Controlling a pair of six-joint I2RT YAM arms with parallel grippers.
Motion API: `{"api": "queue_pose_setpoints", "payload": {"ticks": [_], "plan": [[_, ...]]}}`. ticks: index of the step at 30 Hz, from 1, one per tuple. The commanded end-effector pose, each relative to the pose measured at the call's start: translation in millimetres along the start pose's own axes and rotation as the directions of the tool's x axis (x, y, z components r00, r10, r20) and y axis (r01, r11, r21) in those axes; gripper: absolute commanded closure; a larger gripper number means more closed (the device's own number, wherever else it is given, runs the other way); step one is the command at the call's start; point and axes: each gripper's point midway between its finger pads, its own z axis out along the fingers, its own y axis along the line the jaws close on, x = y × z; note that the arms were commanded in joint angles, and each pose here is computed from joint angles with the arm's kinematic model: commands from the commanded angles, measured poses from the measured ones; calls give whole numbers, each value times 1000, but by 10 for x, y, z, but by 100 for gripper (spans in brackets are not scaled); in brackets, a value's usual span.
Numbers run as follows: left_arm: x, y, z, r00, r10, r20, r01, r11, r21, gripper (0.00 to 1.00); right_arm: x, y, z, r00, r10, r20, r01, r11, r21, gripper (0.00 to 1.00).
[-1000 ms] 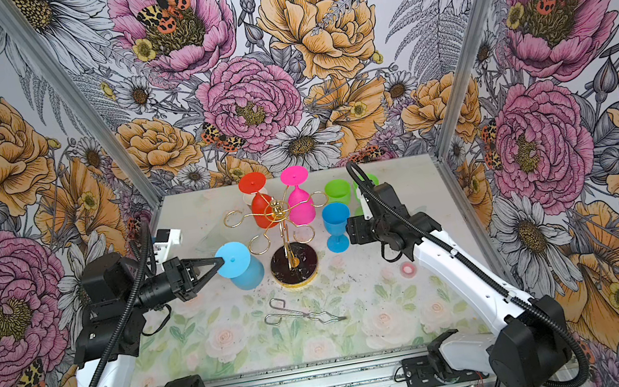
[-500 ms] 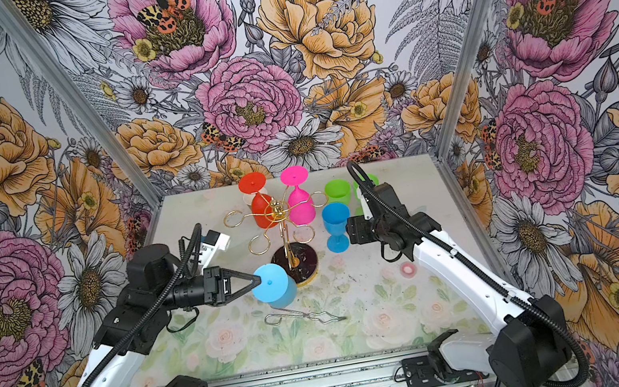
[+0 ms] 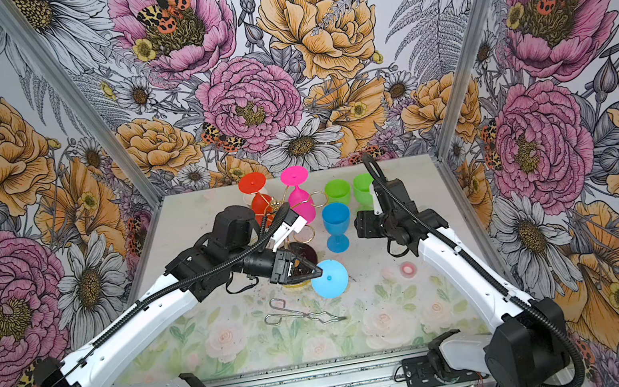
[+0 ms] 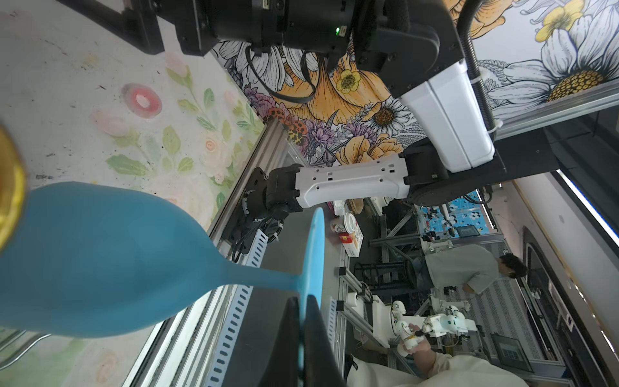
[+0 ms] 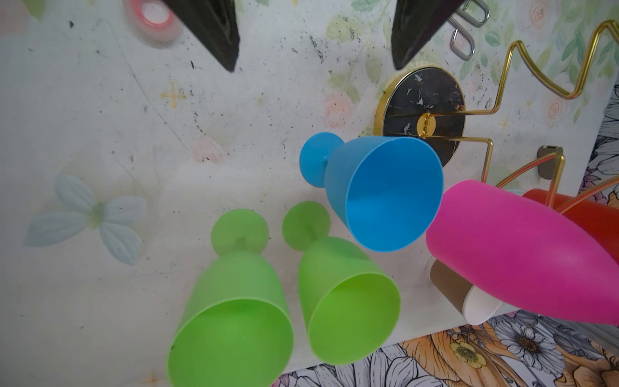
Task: Take the wine glass off the wine glass rack
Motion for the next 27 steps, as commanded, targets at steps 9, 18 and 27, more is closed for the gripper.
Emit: {"api": "queue_pose_setpoints", "payload": {"ticks": [9,18,27], "plan": [[-344,-114,113,935,353,46,-350,935,-53,100,161,-259,35,985,145,-94,-147,989,-12,28],[-256,-242,274,809,588,12,-585,807,-80,100,65,-267,19,978,181,-102,-186,982,-43,29],[-146,-107,303,599,797,-77,-792,574,-210,100,-82,-208,-31,976,191,-100,-200,976,-87,29]]}}
